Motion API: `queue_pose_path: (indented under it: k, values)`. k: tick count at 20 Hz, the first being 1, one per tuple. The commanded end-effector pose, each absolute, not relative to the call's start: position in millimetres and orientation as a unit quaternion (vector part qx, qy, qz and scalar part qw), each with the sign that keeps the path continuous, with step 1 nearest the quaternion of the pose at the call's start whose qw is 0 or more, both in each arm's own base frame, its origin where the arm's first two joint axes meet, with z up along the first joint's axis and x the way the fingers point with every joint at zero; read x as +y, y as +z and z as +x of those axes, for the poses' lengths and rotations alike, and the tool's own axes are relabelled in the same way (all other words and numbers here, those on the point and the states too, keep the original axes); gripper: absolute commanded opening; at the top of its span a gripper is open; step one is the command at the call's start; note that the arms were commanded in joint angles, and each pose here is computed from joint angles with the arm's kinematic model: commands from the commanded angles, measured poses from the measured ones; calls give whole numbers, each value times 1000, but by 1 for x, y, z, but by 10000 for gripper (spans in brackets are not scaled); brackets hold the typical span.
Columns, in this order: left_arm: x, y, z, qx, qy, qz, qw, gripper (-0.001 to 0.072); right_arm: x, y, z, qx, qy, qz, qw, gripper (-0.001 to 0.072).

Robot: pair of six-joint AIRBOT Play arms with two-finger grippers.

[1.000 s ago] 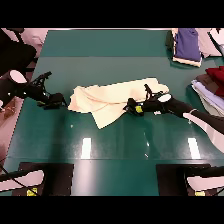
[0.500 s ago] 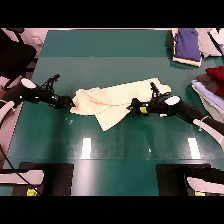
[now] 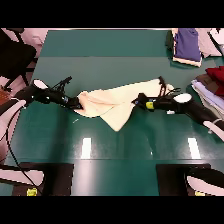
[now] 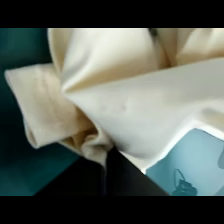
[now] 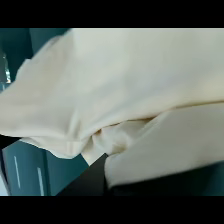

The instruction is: Fold the shirts.

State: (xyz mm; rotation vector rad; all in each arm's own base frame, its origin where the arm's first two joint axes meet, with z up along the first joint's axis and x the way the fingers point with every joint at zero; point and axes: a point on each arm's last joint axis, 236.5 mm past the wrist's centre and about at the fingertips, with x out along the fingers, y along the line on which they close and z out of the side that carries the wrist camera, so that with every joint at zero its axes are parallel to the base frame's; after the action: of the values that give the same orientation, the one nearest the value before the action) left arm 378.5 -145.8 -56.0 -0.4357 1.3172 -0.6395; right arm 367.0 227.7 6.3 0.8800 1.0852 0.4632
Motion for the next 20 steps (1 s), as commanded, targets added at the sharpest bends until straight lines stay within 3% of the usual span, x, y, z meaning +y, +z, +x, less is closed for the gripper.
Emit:
queue_pose_path:
  k: [1,3,6,12,16,18,20]
  values:
    - [-150,17,397,543,-319,-257,733,22,190,67,371,432,234,404,771,15]
    - [-141,95,413,464,-320,-274,780,22,167,118,362,381,254,397,795,14]
    - [-151,237,413,311,-350,-289,835,22,155,193,333,328,304,328,832,14]
    - [-165,443,362,100,-397,-274,870,22,130,356,274,158,309,193,918,14]
    - [-144,519,344,-5,-363,-249,898,22,116,425,235,93,279,116,949,14]
    - [-129,522,349,-3,-319,-247,915,22,109,444,220,77,250,80,962,14]
    - [-133,523,341,7,-326,-244,913,22,113,465,204,53,240,52,968,14]
